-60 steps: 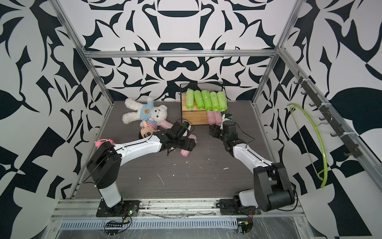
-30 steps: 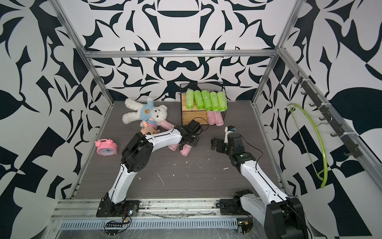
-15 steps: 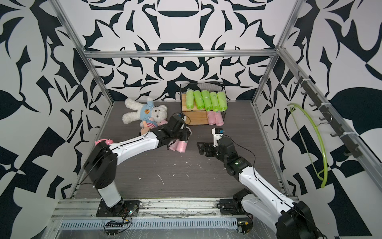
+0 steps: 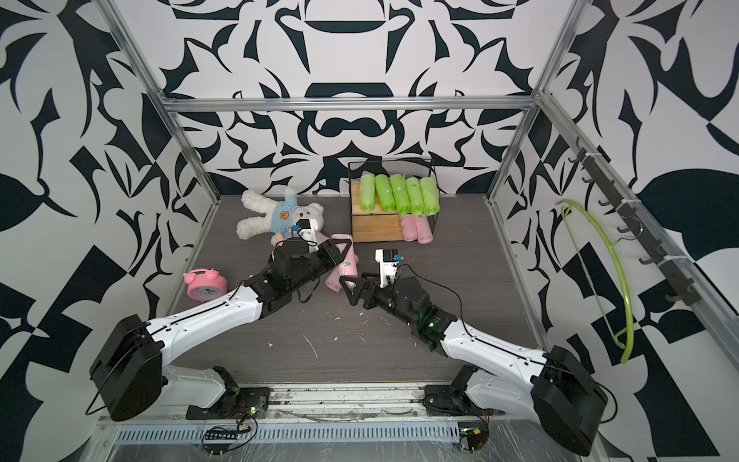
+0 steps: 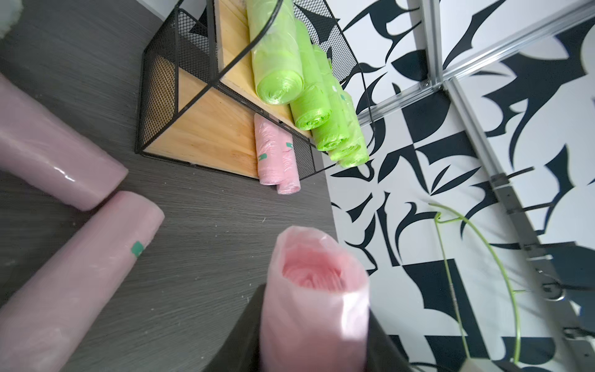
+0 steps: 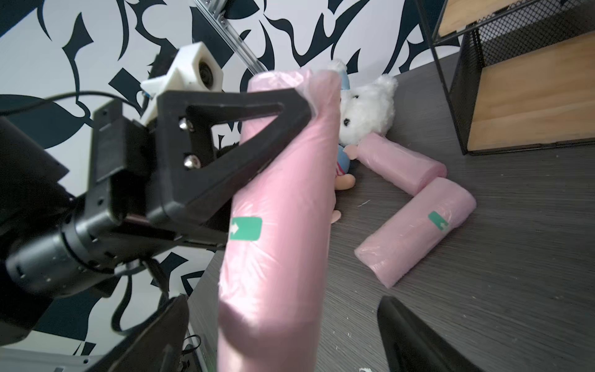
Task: Sort the rolls of trash bags by color and place them on the shelf
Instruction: Pick up the roll of trash bags from the center of the board.
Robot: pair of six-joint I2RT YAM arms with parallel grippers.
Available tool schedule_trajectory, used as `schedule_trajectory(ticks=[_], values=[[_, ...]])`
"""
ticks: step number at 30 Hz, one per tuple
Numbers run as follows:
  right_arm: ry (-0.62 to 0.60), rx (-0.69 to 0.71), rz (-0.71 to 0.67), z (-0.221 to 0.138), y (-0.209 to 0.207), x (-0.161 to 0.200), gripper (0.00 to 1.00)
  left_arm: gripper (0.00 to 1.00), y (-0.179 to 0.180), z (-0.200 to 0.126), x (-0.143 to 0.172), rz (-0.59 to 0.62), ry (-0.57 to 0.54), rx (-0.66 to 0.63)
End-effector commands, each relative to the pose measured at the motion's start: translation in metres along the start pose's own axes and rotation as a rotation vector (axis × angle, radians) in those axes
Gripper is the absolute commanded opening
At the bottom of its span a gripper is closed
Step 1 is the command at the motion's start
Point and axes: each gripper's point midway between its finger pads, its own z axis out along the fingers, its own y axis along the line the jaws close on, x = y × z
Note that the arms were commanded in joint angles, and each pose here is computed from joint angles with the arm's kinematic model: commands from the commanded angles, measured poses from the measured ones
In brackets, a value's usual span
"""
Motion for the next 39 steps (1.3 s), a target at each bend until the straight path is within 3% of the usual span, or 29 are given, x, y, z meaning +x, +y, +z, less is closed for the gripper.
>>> schedule_trajectory(ticks=[1,15,20,30,38,39], values=[[-0.146,-0.059,0.005,0.004,0.026,-0.033,0.92,0.27,-0.033,-0.018,-0.024,-0.143,-0.105,0.149],[-0.167,-0.060,-0.038,0.021,0.039,-0.034,0.46,0.29,-0.027,-0.035,-0.029,-0.250,-0.153,0.187],[-0.169,-0.032,-0.067,0.018,0.038,-0.038,0.40,0.38,-0.021,-0.036,-0.030,-0.252,-0.171,0.169],[-0.115,0.060,-0.186,0.009,0.033,-0.045,0.36,0.74,0.004,-0.036,-0.033,-0.136,-0.182,0.045],[-0.083,0.156,-0.179,-0.007,-0.001,-0.062,0.34,0.84,0.031,-0.048,-0.042,-0.036,-0.173,-0.076],[-0.081,0.171,-0.175,-0.011,-0.008,-0.065,0.34,0.89,0.034,-0.051,-0.044,-0.022,-0.174,-0.090]])
